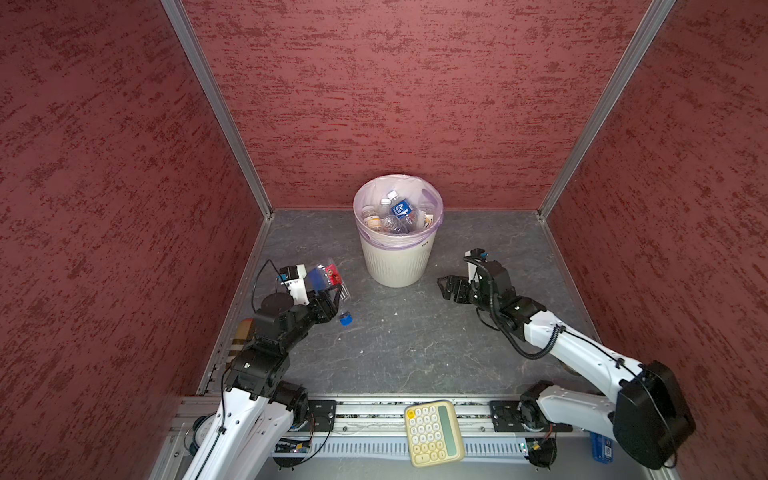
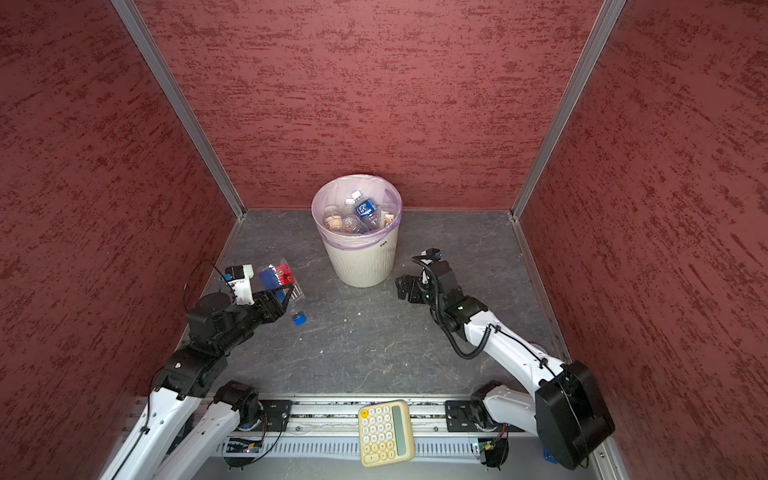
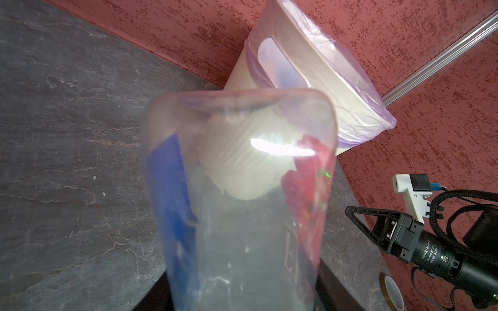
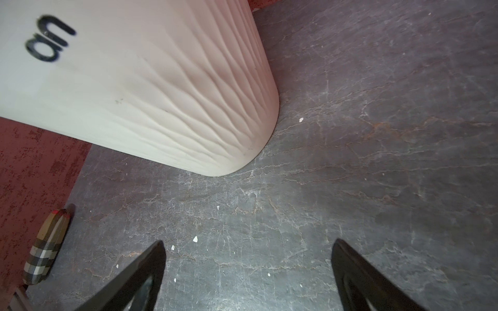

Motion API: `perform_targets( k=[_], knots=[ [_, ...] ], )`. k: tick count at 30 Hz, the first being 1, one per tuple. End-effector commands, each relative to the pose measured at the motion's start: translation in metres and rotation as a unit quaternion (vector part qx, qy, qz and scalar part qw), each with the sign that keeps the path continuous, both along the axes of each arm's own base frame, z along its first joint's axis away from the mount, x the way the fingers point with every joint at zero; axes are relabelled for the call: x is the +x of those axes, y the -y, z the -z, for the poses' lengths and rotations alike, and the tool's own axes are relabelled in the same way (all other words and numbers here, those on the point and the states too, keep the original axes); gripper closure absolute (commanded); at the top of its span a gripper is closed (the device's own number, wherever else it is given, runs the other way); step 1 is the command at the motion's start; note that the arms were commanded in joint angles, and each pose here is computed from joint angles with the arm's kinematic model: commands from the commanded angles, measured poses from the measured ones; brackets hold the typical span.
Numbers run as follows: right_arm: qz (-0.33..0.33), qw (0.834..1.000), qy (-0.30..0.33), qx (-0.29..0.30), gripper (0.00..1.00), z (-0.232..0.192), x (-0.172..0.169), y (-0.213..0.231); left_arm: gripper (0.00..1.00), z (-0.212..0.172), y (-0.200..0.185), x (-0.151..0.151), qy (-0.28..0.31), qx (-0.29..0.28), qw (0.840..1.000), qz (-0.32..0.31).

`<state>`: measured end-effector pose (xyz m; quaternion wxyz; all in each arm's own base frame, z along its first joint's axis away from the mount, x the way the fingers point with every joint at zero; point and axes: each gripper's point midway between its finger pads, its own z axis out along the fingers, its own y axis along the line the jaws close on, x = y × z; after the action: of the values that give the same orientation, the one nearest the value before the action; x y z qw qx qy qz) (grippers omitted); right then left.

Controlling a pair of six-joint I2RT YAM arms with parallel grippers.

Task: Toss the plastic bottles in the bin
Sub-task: 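Raise the blue-capped bottle over the bin and open the left gripper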

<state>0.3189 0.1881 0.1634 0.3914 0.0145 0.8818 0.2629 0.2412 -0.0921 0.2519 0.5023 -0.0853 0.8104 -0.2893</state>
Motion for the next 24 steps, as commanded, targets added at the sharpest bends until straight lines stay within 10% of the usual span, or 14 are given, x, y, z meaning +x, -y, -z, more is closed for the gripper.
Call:
perform_targets(
  k=[1,10,18,22,24],
  knots=[
    [0.001,0.999,0.026,0.024,0.04,-0.023,0.010,-0.005,0.39,-0.032,0.006,0.002,0.037,0.002,0.999,0.019],
    [0.005,0.999,0.034,0.031,0.04,-0.025,0.004,-0.001,0.43,-0.114,0.036,0.055,0.093,-0.004,0.994,0.054],
    [0.016,0.998,0.030,0.055,0.04,-0.017,-0.010,0.006,0.44,-0.196,0.096,0.166,0.129,-0.019,0.987,0.094],
    [0.021,0.998,0.032,0.053,0.04,-0.019,-0.015,0.011,0.00,-0.163,0.118,0.223,0.057,-0.025,0.993,0.104],
    [0.025,0.998,0.036,0.050,0.04,-0.023,-0.017,0.014,0.00,-0.149,0.122,0.234,0.039,-0.017,0.994,0.104]
  ],
)
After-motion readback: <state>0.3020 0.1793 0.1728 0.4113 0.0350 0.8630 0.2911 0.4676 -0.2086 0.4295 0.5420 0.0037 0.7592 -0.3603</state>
